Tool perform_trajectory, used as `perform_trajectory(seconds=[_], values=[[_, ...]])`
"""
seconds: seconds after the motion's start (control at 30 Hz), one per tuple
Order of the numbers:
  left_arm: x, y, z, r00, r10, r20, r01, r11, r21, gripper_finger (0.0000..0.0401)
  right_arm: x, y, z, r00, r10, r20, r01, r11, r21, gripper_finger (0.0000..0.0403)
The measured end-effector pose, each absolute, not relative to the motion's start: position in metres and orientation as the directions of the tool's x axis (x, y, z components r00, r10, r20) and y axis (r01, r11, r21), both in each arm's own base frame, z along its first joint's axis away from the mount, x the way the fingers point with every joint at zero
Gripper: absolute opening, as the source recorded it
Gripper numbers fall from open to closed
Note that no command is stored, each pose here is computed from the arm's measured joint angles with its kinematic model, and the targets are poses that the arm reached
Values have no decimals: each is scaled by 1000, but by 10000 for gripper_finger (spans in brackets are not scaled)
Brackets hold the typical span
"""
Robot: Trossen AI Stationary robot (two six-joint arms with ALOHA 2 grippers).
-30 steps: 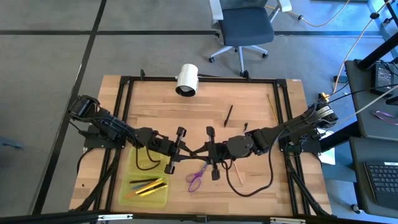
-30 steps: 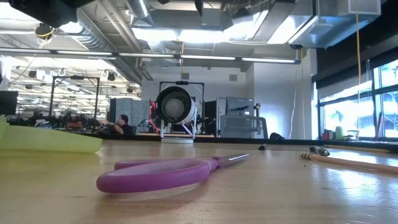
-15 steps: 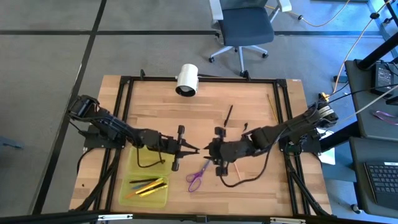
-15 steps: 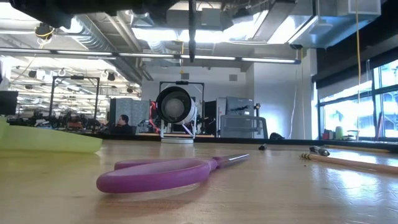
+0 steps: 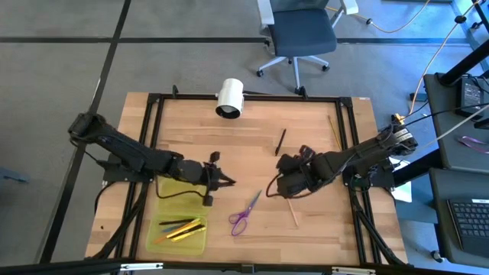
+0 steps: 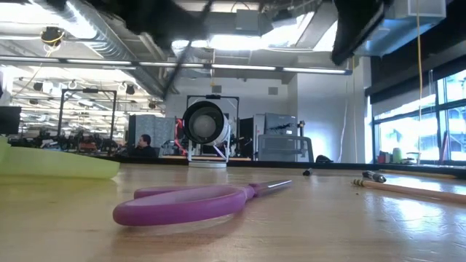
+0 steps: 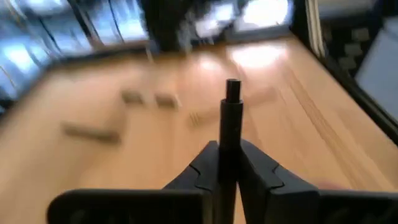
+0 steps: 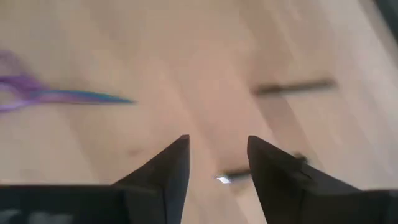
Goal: Pick & place school supplies into a supply box
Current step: Put the black pen into the yellow supply box
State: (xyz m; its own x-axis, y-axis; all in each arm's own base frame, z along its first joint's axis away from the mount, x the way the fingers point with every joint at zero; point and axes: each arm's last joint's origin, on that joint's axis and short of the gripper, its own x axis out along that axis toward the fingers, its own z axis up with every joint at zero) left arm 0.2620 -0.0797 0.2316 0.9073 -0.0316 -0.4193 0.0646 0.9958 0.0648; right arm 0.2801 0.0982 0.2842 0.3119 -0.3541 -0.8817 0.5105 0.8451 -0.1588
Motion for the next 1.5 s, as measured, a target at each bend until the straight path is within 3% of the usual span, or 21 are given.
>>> perform_trajectory(seconds=[0.17,0.33,0.47,0.63,1.03,1.5], values=[[247,-91,239,720,-92,-688,60,996,-70,25,277,84,266,234,-376,-897,583,792,-181,164],[234,-114,242,518,-197,-833,27,976,-214,25,284,73,246,248,-306,-919,624,776,-90,165],[225,-135,247,440,-268,-857,-29,950,-312,25,293,73,236,322,-208,-923,595,803,26,165],[218,-158,238,354,-336,-873,-88,917,-389,24,301,75,235,408,-179,-895,539,839,78,165],[223,-183,193,112,-368,-923,-187,904,-383,26,304,76,236,438,-171,-883,554,824,116,165],[228,-190,169,11,-368,-930,-245,900,-359,50,311,93,242,547,-118,-829,328,941,83,165]])
